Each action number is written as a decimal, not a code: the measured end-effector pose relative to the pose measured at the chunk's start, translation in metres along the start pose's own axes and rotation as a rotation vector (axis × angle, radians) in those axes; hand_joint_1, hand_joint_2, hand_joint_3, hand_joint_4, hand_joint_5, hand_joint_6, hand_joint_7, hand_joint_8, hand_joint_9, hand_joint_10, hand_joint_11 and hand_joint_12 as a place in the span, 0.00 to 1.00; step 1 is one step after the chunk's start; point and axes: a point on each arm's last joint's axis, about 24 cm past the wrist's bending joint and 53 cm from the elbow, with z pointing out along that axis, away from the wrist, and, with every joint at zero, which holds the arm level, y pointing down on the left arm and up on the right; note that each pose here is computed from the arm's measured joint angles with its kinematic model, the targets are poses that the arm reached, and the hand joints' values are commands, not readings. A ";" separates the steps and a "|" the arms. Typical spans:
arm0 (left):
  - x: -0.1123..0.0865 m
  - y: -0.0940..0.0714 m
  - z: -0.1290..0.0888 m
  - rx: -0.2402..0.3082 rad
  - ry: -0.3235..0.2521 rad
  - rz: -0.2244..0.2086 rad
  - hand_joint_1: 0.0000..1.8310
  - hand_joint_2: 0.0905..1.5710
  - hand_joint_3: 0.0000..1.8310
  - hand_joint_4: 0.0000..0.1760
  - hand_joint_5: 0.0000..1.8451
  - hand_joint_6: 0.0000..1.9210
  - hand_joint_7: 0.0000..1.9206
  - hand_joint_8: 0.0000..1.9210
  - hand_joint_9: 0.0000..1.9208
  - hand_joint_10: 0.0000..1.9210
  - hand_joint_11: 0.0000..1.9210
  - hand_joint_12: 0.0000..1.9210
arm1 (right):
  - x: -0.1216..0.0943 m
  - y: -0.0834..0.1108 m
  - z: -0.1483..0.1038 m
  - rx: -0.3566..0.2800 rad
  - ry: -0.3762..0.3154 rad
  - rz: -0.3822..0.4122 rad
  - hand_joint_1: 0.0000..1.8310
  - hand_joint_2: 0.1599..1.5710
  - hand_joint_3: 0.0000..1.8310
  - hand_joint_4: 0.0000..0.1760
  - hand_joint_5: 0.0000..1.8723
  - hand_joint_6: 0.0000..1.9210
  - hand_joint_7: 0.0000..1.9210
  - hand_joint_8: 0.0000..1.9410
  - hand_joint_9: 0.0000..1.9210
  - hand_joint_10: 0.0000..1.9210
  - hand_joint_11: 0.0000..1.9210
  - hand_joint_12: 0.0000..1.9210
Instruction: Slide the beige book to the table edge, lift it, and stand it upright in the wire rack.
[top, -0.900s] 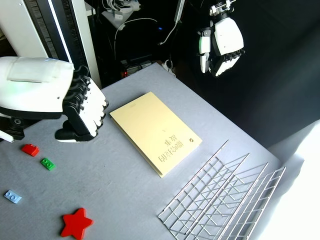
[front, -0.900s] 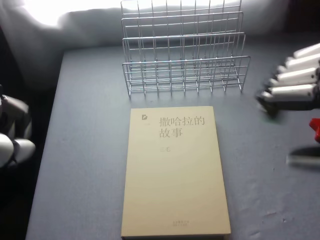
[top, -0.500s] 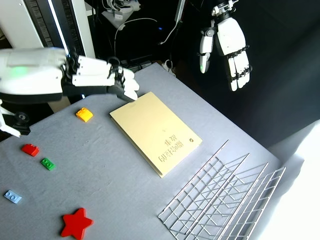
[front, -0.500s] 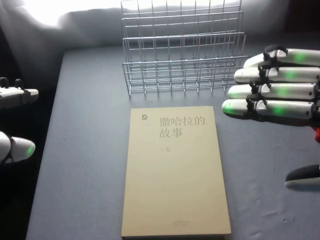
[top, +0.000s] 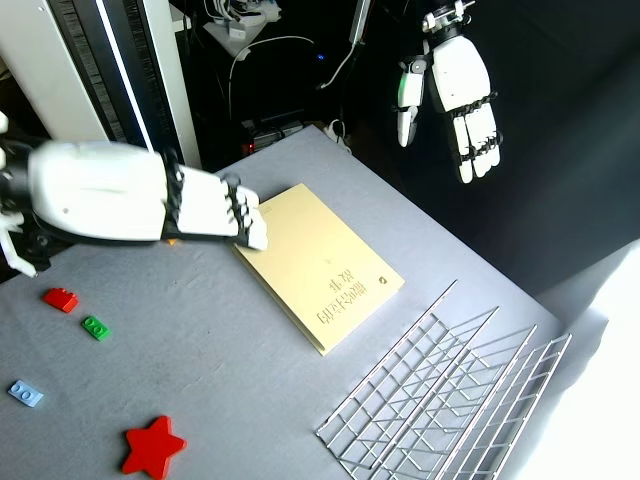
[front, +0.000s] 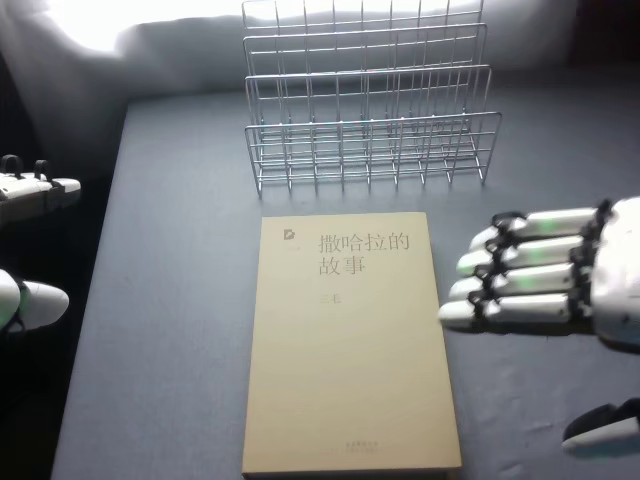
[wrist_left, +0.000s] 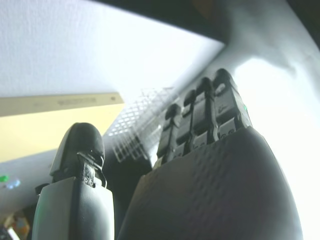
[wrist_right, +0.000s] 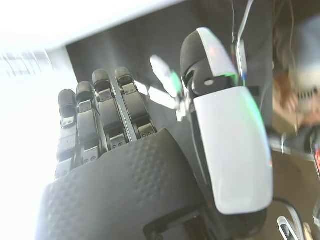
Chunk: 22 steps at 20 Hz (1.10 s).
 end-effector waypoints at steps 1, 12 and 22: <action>-0.001 -0.002 0.000 0.005 -0.002 0.011 0.25 0.79 0.00 0.38 0.00 0.00 0.00 0.00 0.00 0.00 0.00 0.00 | 0.006 0.000 0.003 -0.012 0.023 0.000 0.12 0.72 0.00 0.00 0.08 0.00 0.11 0.00 0.09 0.00 0.00 0.23; -0.014 0.005 0.004 0.013 -0.010 0.042 0.22 0.79 0.00 0.35 0.00 0.00 0.00 0.00 0.00 0.00 0.01 0.01 | 0.040 -0.033 0.038 0.066 0.123 -0.068 0.11 0.73 0.00 0.00 0.06 0.00 0.09 0.00 0.06 0.00 0.00 0.16; -0.011 0.002 0.004 0.036 0.009 0.093 0.18 0.80 0.00 0.35 0.00 0.00 0.00 0.00 0.01 0.00 0.00 0.10 | 0.045 -0.046 0.045 0.098 0.139 -0.105 0.13 0.72 0.00 0.00 0.04 0.00 0.07 0.00 0.06 0.00 0.00 0.16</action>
